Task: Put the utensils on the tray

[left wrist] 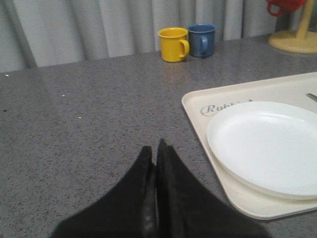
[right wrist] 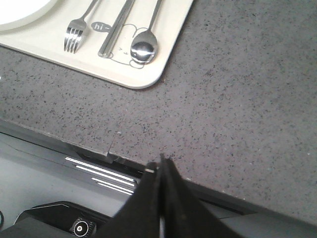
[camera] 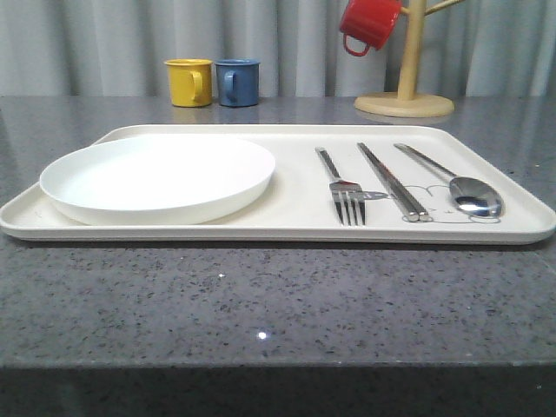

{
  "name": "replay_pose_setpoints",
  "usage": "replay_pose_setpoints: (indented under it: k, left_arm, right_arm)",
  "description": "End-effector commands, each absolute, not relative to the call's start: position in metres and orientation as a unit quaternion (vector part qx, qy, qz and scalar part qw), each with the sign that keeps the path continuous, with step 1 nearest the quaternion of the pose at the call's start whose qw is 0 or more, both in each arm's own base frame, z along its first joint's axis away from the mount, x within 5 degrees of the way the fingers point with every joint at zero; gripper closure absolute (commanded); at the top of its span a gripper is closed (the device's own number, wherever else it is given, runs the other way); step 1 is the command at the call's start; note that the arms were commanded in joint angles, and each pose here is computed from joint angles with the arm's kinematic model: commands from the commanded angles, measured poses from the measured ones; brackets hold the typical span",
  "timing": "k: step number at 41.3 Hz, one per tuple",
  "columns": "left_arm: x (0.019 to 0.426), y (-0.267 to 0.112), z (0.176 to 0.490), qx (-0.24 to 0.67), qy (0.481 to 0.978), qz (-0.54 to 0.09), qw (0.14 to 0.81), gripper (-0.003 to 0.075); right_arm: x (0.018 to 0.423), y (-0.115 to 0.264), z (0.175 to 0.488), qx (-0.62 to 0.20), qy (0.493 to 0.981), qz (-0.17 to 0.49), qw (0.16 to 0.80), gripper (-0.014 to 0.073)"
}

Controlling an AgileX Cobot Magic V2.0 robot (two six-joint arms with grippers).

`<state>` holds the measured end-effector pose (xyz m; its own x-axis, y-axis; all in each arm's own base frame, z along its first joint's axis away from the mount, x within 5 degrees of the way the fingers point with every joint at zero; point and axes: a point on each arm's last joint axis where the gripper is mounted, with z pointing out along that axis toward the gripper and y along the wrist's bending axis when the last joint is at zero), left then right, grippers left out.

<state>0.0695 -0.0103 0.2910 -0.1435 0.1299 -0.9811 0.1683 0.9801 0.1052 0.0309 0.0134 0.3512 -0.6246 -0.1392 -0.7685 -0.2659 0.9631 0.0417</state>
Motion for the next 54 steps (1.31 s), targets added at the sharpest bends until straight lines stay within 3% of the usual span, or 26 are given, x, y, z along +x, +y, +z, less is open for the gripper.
replay_pose_setpoints:
  k: [1,8,20,54]
  left_arm:
    - [0.063,-0.007,0.280,0.071,0.700,-0.011,0.711,0.0738]
    - [0.054,-0.002,0.243,0.037,0.668,0.011,0.743,0.0738]
    - [0.052,0.001,0.220,0.015,0.668,0.026,0.744,0.0738]
    - [0.054,-0.002,0.211,0.029,0.676,0.011,0.737,0.0738]
  right_arm:
    - [0.035,0.014,0.361,-0.114,0.882,0.075,0.452,0.0663]
    - [0.035,0.014,0.361,-0.114,0.882,0.075,0.452,0.0663]
    - [0.035,0.014,0.360,-0.114,0.883,0.074,0.450,0.0663]
    - [0.034,0.014,0.359,-0.115,0.887,0.074,0.441,0.0663]
